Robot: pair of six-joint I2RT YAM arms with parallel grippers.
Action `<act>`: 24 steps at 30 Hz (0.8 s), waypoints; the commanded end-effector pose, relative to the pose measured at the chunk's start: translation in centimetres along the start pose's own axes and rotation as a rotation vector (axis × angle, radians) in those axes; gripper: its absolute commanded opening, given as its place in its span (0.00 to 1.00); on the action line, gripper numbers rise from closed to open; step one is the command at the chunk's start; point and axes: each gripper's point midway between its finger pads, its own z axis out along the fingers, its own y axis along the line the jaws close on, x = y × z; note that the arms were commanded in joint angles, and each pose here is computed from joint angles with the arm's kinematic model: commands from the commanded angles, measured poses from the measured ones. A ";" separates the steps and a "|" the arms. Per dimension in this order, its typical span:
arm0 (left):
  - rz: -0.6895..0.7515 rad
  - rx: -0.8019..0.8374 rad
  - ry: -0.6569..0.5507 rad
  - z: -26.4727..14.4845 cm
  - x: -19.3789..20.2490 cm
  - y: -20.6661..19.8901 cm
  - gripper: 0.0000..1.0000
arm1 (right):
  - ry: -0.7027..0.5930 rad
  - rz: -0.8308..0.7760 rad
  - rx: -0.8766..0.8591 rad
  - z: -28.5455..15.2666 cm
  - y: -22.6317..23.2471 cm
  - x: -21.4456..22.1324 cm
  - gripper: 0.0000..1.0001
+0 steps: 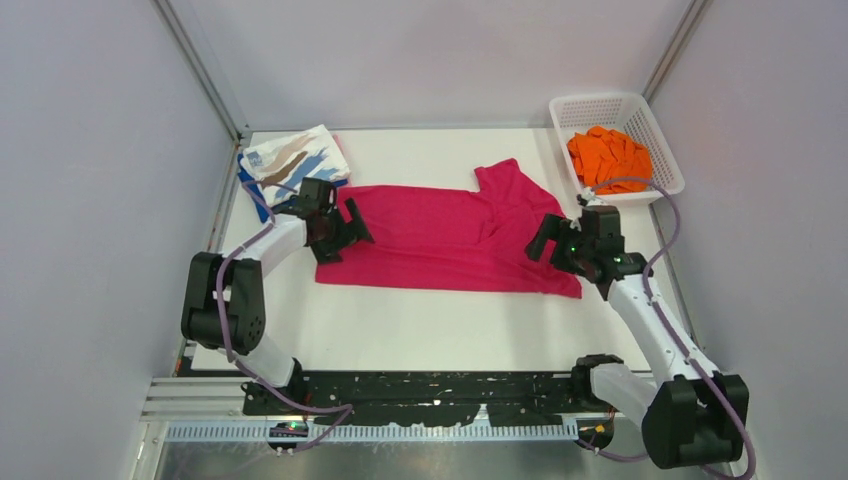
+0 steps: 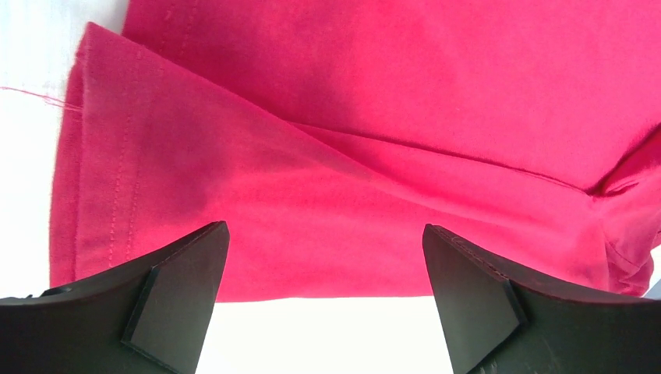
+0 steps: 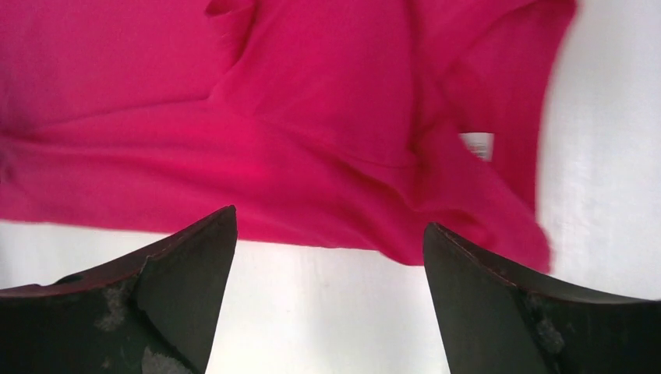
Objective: Fold and stack the t-shirts
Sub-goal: Fold the flattened tshirt in 1/3 of the way
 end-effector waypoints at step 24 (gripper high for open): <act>0.037 -0.137 0.168 0.7 9.2 4.7 1.00 | 0.391 -0.057 0.135 6.3 -0.8 10.5 0.95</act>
